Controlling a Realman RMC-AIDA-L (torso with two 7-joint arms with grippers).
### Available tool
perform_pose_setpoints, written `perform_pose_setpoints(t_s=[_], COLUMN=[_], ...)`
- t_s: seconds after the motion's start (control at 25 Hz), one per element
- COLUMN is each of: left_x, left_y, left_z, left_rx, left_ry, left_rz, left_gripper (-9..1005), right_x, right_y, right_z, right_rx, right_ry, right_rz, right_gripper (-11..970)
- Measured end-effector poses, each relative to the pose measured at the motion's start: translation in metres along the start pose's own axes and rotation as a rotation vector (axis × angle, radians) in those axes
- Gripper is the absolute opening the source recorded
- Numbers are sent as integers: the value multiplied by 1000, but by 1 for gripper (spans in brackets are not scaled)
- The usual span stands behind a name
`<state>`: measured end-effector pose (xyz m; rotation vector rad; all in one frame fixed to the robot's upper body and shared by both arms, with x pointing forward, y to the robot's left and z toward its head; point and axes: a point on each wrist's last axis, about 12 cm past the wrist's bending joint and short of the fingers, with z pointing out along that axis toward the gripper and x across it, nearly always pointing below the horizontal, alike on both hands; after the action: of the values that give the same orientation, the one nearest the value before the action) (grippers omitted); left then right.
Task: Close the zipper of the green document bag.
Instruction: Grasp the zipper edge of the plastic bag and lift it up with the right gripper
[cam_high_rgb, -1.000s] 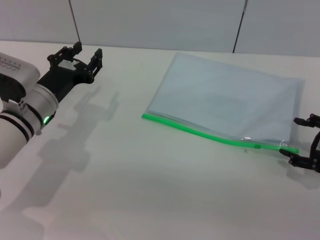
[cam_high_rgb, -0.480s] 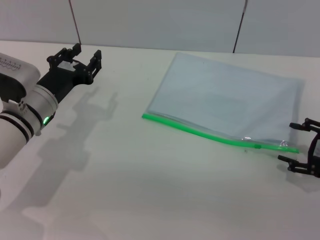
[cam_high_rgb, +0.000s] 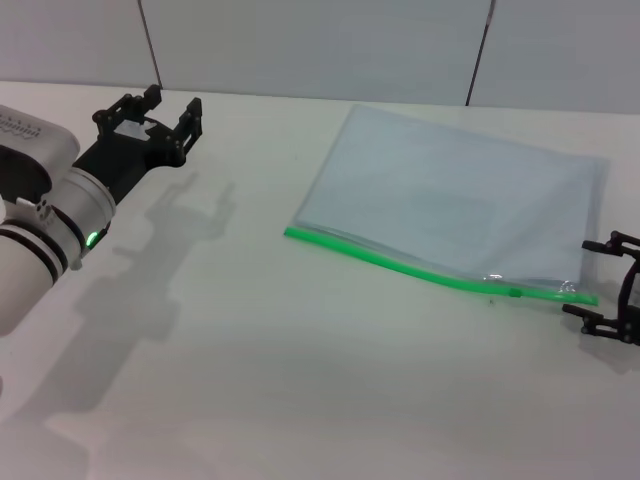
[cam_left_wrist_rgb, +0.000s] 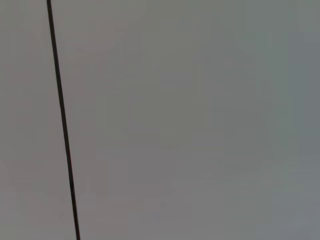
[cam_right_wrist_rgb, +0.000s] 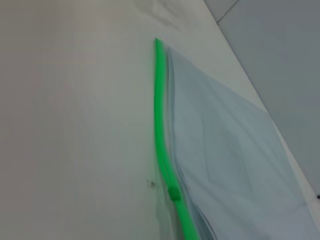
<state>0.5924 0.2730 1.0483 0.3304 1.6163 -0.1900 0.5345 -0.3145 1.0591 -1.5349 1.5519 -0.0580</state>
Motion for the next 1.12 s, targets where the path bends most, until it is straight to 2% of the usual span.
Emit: perform_pose_setpoints(t_s=[0.32,0.6,1.12], left_x=[0,0,-1], left_y=[0,1,1], left_z=[0,0,2], left_rx=[-1,-2,-2], left_ry=[0,0,-1], left_rz=[1,2,2], left_gripper=[532,531,529], right_x=[1,1,-17], right_y=[-3,-4,-10], right_z=[6,9,28], right_rx=[28,48,106], right_ry=[45,64,54], right_rz=[-54,-56,-131], right_gripper=[778,758,696])
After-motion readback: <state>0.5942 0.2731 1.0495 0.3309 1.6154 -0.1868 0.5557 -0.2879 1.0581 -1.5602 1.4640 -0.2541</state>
